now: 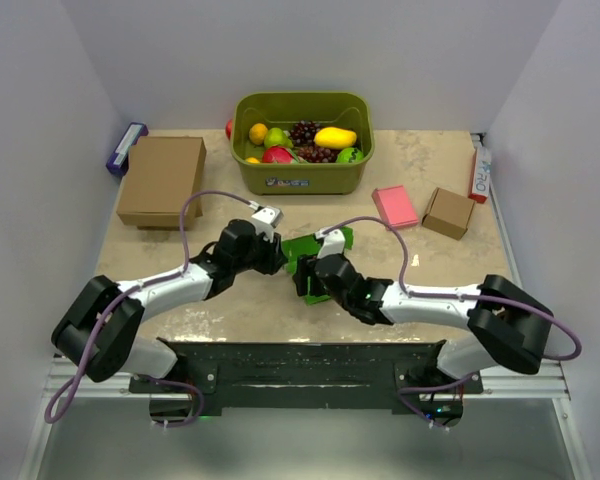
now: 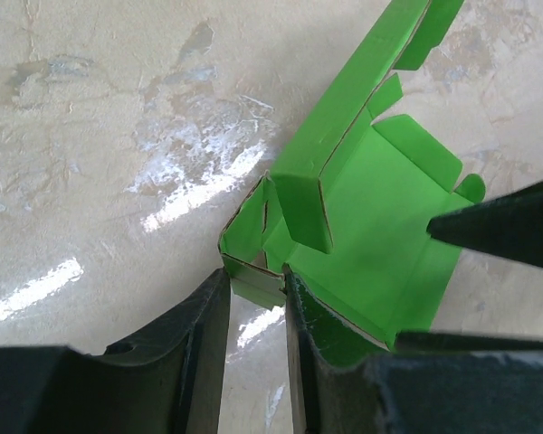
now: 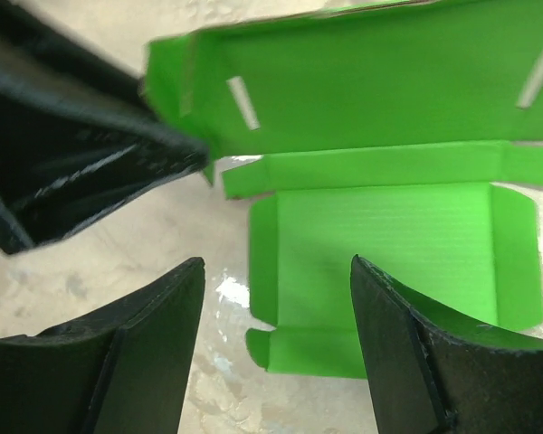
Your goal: Fold the paper box
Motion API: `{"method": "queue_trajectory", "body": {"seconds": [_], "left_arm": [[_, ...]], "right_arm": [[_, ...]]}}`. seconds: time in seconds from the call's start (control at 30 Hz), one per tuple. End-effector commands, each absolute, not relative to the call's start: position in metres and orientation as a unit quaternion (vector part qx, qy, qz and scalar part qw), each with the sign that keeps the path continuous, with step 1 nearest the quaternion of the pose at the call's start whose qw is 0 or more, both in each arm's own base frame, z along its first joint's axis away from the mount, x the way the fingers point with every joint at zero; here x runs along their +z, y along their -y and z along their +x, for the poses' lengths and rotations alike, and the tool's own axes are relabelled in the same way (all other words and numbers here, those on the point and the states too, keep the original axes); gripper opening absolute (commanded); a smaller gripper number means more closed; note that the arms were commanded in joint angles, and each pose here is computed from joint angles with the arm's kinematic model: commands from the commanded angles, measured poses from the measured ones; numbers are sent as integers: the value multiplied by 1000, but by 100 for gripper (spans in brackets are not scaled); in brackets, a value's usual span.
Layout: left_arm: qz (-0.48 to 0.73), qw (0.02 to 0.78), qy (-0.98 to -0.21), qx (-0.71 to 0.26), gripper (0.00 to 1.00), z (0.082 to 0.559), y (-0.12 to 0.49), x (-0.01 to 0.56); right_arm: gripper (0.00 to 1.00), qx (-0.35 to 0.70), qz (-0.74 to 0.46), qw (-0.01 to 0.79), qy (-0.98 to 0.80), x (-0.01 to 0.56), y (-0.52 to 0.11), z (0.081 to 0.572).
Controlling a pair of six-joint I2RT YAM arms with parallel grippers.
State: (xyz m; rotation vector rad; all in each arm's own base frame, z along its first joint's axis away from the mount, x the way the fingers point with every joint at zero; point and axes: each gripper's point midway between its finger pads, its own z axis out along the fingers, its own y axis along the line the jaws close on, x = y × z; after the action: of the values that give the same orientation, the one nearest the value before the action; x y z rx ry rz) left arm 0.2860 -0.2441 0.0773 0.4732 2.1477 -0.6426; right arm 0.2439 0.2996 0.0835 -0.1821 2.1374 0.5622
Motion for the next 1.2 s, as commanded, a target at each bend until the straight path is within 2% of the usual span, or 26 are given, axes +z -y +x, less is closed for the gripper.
{"method": "queue_trajectory", "body": {"seconds": [0.0, 0.2, 0.7, 1.17], "left_arm": [[186, 410, -845, -289, 0, 289, 256, 99], [181, 393, -852, -295, 0, 285, 256, 100], [181, 384, -854, -301, 0, 282, 255, 101], [183, 386, -854, -298, 0, 281, 254, 104]], "right_arm": [[67, 187, -107, 515, -830, 113, -315, 258], [65, 153, -122, 534, -823, 104, -336, 253], [49, 76, -106, 536, -834, 74, -342, 264], [47, 81, -111, 523, -841, 60, -349, 263]]}}
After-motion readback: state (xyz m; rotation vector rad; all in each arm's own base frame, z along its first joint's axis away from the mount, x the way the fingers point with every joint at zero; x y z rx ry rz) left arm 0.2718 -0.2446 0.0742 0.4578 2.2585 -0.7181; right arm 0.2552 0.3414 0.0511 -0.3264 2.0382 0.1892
